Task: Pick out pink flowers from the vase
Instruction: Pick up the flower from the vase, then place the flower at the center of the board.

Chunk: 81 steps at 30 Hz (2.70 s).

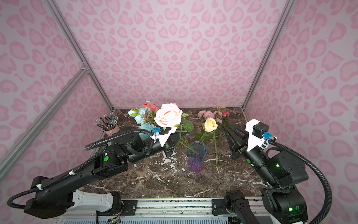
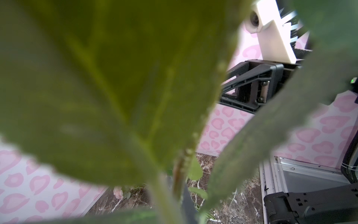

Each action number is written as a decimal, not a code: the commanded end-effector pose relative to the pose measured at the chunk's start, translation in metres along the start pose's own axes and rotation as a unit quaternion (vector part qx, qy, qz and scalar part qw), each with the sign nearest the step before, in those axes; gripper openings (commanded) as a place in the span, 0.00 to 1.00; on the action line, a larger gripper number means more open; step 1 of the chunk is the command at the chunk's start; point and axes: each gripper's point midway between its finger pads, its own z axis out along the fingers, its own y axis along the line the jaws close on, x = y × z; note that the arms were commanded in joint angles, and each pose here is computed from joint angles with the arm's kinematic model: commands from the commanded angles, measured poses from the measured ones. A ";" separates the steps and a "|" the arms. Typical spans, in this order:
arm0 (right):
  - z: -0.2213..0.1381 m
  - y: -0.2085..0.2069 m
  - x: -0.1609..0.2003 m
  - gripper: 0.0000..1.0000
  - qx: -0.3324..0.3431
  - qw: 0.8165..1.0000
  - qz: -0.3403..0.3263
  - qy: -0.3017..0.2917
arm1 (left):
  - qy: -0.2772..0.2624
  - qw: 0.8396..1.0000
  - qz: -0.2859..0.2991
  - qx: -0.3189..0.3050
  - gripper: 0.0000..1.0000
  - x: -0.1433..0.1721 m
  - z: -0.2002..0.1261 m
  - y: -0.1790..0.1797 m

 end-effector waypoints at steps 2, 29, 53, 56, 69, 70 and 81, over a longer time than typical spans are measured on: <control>0.000 0.020 -0.028 0.31 -0.057 0.997 -0.018 -0.049 | -0.022 0.999 0.020 -0.014 0.02 -0.024 -0.006 0.009; 0.093 0.118 0.036 0.48 -0.283 0.939 -0.194 -0.023 | -0.089 0.996 0.023 0.018 0.02 -0.077 -0.003 0.009; 0.095 0.123 0.032 0.04 -0.262 0.952 -0.155 -0.032 | -0.091 0.995 0.021 0.036 0.02 -0.074 -0.014 0.003; 0.094 0.121 0.026 0.00 -0.257 0.954 -0.150 -0.038 | -0.090 0.995 0.020 0.038 0.02 -0.074 -0.016 0.003; 0.060 0.104 -0.022 0.00 -0.225 0.969 -0.051 -0.087 | -0.081 0.996 0.037 -0.011 0.64 -0.069 -0.038 0.020; 0.060 0.097 -0.023 0.00 -0.209 0.974 -0.038 -0.077 | -0.085 0.995 0.041 -0.019 0.65 -0.072 -0.044 0.024; 0.064 -0.028 0.036 0.00 0.162 0.980 0.081 0.077 | -0.129 0.974 0.099 -0.157 0.65 -0.098 -0.123 0.073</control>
